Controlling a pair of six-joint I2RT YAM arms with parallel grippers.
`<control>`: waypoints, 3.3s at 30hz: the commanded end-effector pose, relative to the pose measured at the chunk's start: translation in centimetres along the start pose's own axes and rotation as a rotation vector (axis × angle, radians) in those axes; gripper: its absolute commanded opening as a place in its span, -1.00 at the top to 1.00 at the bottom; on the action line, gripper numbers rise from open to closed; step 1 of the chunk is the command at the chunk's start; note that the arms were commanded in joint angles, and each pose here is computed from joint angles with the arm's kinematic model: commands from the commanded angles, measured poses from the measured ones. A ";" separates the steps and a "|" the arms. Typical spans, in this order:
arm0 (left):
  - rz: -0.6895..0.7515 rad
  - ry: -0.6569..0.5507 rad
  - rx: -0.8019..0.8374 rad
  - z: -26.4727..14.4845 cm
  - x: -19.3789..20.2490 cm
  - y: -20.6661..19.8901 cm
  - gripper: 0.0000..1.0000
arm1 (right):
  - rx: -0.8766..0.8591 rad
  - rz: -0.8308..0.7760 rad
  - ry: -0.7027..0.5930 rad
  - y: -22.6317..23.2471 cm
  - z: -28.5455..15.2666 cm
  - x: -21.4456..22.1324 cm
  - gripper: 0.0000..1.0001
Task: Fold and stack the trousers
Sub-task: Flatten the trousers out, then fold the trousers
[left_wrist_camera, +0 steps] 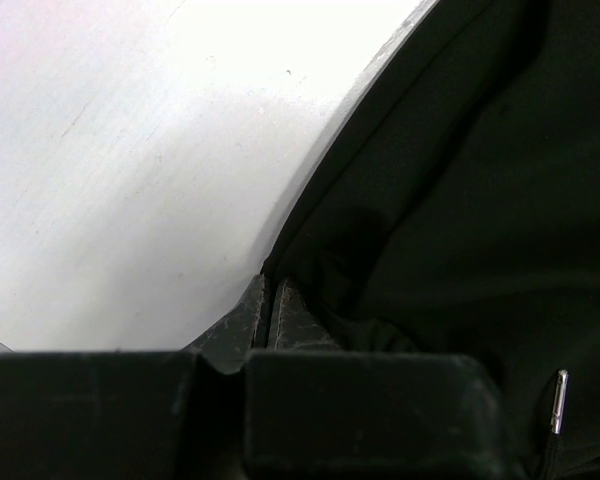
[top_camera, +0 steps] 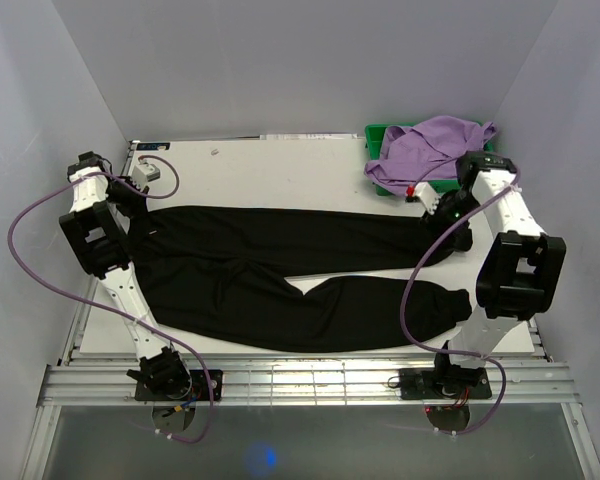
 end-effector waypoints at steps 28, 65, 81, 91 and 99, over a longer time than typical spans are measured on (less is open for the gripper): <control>-0.062 0.060 0.008 0.0 0.7 -1.4 1.00 | -0.093 0.017 0.161 -0.2 5.5 4.4 -0.06; -0.013 0.071 0.001 0.1 -0.2 -1.2 1.00 | 0.115 -0.116 -0.052 -13.7 10.3 -4.0 0.02; 0.072 -0.135 -0.314 -5.8 -5.3 2.8 1.00 | 0.282 -0.107 -0.158 -13.2 -0.8 -3.7 0.85; 0.185 -0.281 -0.438 -12.1 -7.9 0.7 1.00 | 0.299 -0.119 -0.208 -6.9 -5.1 -0.5 0.85; 0.368 -0.290 -0.433 -15.1 -3.1 -7.0 1.00 | 0.349 -0.280 -0.141 0.9 -5.5 6.3 0.85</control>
Point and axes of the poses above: each gripper's point midway between its finger pads, its own z axis out along the fingers, its own y axis along the line the jaws close on, x = y × z, the point moved 6 cm from there along -z, back along the fingers, and after that the axes turned 9 degrees about z, right-handed, at the moved point
